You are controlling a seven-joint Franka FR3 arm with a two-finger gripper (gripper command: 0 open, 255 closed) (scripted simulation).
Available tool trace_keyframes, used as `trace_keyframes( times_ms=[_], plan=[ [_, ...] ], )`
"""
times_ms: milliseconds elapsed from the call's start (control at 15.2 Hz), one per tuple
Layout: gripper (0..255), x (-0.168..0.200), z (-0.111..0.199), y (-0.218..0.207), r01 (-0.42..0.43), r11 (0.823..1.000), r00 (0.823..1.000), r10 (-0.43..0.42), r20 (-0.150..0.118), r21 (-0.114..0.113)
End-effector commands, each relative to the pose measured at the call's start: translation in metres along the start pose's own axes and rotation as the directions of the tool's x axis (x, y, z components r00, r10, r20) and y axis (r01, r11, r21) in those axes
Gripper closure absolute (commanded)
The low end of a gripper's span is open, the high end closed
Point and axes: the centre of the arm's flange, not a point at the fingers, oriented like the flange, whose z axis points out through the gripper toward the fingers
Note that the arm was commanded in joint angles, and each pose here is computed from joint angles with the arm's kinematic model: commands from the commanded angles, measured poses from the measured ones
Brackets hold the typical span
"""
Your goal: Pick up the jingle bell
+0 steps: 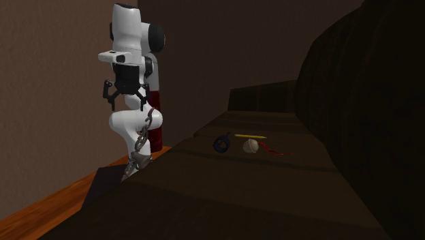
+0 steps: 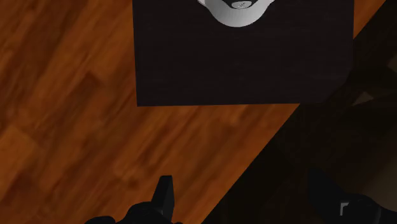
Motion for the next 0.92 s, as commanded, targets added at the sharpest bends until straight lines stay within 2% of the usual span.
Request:
trace_keyframes(
  times_ms=[0,858],
  plan=[
    [0,0.000,0.000,0.000,0.000,1.000,1.000,0.000,0.000,0.000],
    [0,0.093,0.007,-0.133,-0.002,0.999,0.999,0.004,-0.053,0.036]
  ],
)
